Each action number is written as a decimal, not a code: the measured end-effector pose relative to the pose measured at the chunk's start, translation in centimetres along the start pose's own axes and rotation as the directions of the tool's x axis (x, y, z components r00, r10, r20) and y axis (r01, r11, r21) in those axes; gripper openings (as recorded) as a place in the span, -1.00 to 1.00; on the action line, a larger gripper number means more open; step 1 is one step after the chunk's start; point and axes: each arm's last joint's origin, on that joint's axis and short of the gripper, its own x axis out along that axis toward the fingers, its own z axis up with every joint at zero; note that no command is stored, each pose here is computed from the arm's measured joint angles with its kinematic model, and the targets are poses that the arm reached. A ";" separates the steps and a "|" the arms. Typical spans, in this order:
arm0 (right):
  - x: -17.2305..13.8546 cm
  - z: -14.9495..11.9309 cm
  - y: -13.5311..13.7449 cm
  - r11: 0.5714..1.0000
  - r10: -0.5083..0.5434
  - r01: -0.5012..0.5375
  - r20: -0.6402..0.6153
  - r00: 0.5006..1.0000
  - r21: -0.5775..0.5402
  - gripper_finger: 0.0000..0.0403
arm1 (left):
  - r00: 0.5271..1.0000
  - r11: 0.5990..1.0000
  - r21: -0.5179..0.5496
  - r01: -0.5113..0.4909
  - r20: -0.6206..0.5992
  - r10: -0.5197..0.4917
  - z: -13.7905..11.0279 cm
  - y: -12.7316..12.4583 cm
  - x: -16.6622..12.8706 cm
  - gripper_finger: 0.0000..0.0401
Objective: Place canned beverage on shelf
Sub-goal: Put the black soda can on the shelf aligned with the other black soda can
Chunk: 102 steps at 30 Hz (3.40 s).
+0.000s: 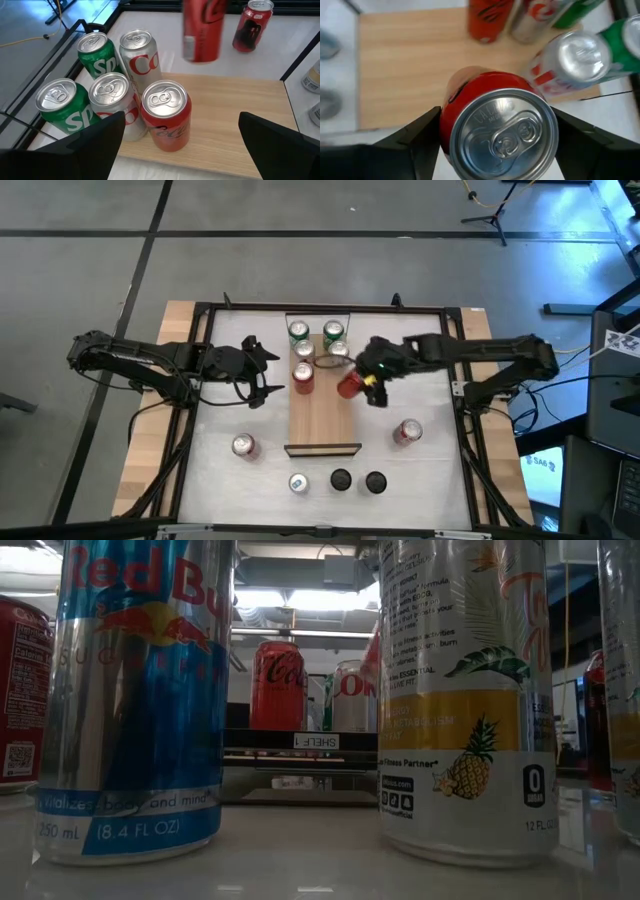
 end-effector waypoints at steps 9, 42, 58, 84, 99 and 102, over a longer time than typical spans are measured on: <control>3.5 0.9 -2.9 0.996 0.025 -0.018 -0.087 0.996 0.085 0.51 | 1.000 1.000 0.008 0.000 0.000 0.000 0.0 0.0 0.0 0.89; 7.2 1.7 -3.1 1.000 0.012 -0.010 -0.075 0.997 0.016 0.51 | 1.000 1.000 0.008 0.000 0.000 0.000 0.0 0.0 0.0 0.89; 7.2 1.5 -3.0 0.999 0.022 -0.024 -0.097 0.995 -0.020 0.51 | 1.000 1.000 0.008 0.000 -0.001 0.000 0.0 0.0 0.0 0.89; 7.2 1.3 -3.0 0.999 0.024 -0.026 -0.112 0.993 -0.020 0.51 | 1.000 1.000 0.008 0.000 -0.001 0.000 0.0 0.0 0.0 0.89; 7.2 1.3 -3.0 0.999 0.024 -0.026 -0.113 0.993 -0.019 0.51 | 1.000 1.000 0.008 0.000 -0.001 0.000 0.0 0.0 0.0 0.89; 7.2 1.3 -3.0 0.999 0.024 -0.026 -0.113 0.993 -0.019 0.51 | 1.000 1.000 0.008 0.000 -0.001 0.000 0.0 0.0 0.0 0.89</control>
